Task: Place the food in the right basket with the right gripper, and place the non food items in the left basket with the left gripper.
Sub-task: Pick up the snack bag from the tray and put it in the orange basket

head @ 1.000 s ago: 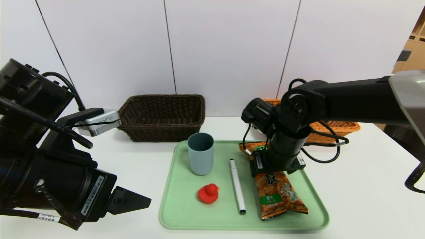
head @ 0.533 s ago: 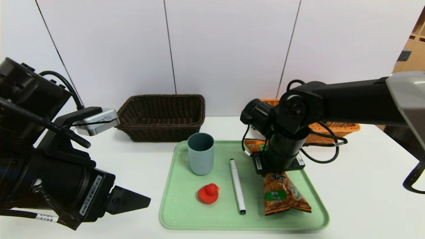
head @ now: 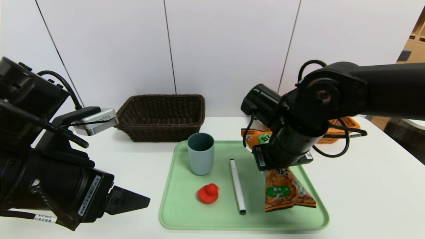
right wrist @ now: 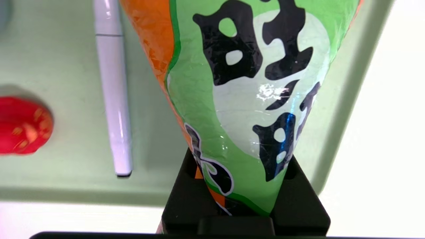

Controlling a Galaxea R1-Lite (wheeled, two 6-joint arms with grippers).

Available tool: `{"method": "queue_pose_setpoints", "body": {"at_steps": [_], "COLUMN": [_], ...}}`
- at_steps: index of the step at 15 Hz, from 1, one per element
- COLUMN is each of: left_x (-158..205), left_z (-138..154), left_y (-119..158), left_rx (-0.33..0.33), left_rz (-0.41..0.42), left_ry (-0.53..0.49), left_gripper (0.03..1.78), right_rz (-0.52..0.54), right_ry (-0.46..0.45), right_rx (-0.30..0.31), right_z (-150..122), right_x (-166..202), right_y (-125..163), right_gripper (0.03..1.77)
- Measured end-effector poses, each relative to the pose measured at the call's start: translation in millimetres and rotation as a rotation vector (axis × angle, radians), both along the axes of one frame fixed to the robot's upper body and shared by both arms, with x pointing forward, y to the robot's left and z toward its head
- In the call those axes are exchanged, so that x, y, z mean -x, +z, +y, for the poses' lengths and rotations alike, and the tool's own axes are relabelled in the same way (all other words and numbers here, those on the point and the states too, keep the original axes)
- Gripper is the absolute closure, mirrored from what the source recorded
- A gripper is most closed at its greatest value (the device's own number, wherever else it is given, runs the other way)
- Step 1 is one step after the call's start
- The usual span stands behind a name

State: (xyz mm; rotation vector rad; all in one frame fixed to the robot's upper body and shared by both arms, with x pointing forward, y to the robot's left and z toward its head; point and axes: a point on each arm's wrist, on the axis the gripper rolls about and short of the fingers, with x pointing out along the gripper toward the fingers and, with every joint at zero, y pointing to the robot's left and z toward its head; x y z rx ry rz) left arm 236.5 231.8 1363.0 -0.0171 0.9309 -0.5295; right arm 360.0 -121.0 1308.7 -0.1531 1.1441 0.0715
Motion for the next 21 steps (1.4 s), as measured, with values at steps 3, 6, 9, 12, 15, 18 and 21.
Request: {"method": "queue_pose_setpoints", "body": {"at_steps": [3, 6, 9, 12, 15, 18, 21], "left_x": [0.4, 0.4, 0.4, 1.7, 2.3, 2.4, 2.7], "left_z": [0.3, 0.3, 0.3, 1.2, 1.7, 1.7, 1.9], "left_y": [0.4, 0.0, -0.4, 0.0, -0.3, -1.1, -1.5], "left_rx": [0.001, 0.003, 0.002, 0.003, 0.002, 0.002, -0.001], "left_rz": [-0.002, -0.004, -0.004, -0.003, -0.001, -0.001, 0.001], "left_ry": [0.001, 0.0, 0.002, 0.002, 0.004, 0.003, 0.002], "left_gripper": [0.12, 0.12, 0.12, 0.12, 0.12, 0.12, 0.12], "right_rz": [-0.087, -0.2, -0.314, -0.396, -0.417, -0.431, -0.436], "right_ry": [0.036, 0.073, 0.075, 0.021, -0.056, -0.128, -0.178], "right_rx": [-0.035, -0.078, -0.09, -0.054, -0.022, -0.006, 0.008], "right_z": [-2.0, -10.6, -24.9, -41.0, -53.8, -67.3, -80.9], "right_x": [19.6, 29.7, 26.9, 12.9, -4.2, -21.3, -34.1], "right_y": [30.4, 66.0, 97.0, 109.1, 105.9, 101.5, 98.2], "right_gripper": [1.46, 1.46, 1.46, 1.46, 1.46, 1.46, 1.46]}}
